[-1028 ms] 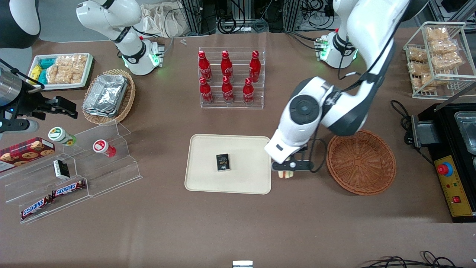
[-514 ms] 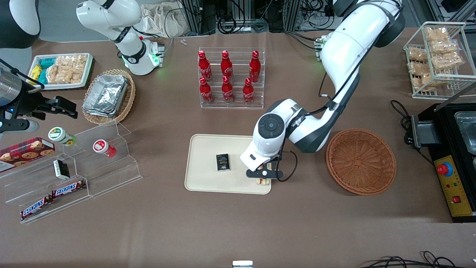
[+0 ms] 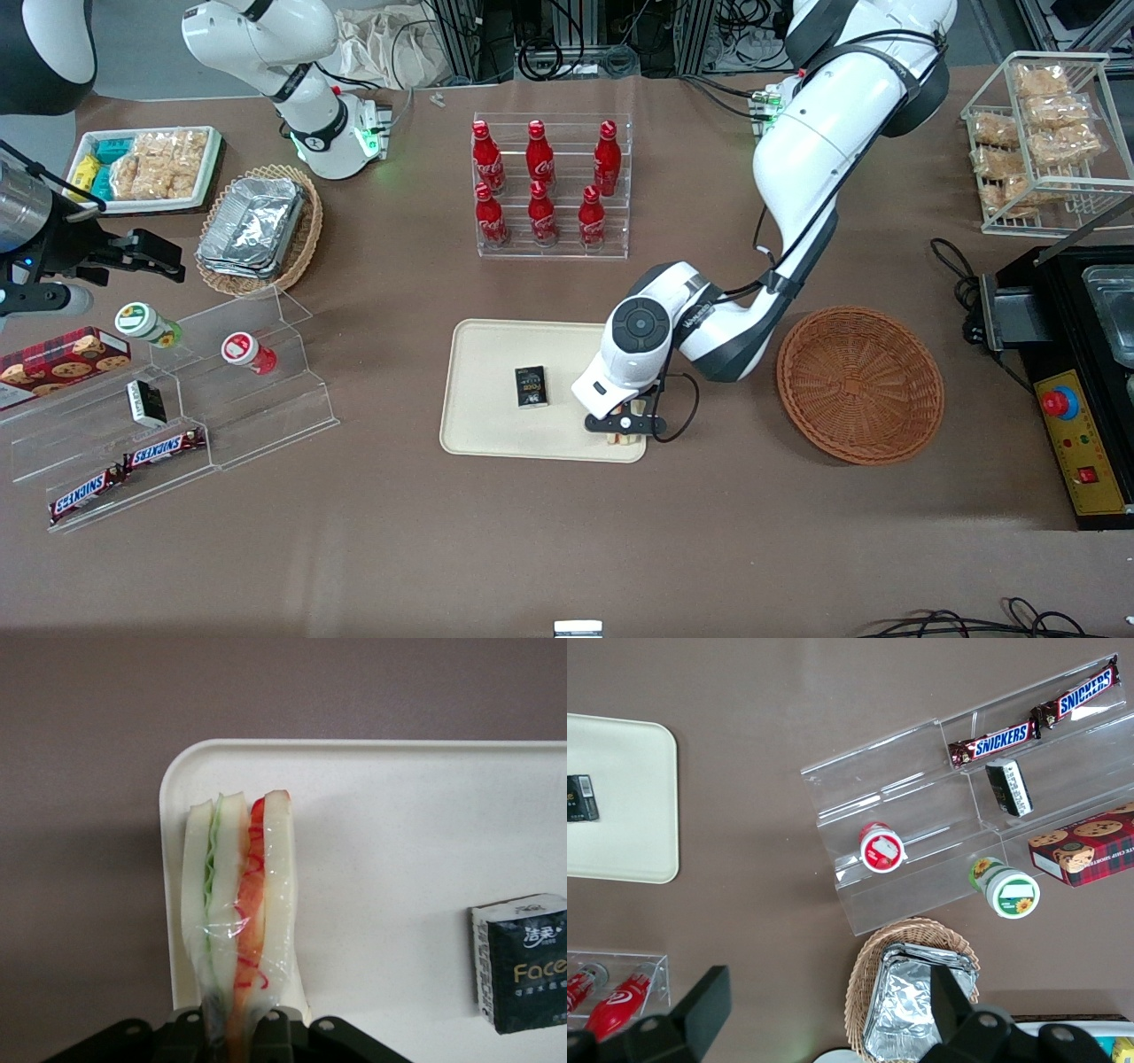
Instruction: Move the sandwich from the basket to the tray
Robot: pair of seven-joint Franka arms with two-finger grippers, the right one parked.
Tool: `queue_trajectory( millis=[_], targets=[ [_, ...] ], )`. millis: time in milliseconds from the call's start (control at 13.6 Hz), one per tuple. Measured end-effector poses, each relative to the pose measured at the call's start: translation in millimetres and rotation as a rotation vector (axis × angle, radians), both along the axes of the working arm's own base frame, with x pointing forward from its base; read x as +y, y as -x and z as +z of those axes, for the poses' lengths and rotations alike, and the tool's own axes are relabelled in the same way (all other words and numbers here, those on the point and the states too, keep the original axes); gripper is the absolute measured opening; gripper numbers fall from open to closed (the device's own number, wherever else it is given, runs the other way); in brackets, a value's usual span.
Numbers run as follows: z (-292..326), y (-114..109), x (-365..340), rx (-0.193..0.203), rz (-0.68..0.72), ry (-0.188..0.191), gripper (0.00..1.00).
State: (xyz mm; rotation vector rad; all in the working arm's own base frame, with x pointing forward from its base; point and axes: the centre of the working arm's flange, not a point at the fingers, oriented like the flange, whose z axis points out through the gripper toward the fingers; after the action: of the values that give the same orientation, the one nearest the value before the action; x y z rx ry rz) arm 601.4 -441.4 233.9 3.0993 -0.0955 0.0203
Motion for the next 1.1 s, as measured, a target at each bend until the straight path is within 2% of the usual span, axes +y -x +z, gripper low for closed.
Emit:
queue_trajectory(
  millis=[587, 807, 1101],
  targets=[
    [8, -5, 3, 0.011, 0.024, -0.007, 0.99],
    [55, -18, 18, 0.019, 0.067, -0.021, 1.0],
    [159, -42, 91, 0.015, 0.181, -0.05, 1.0]
  ],
)
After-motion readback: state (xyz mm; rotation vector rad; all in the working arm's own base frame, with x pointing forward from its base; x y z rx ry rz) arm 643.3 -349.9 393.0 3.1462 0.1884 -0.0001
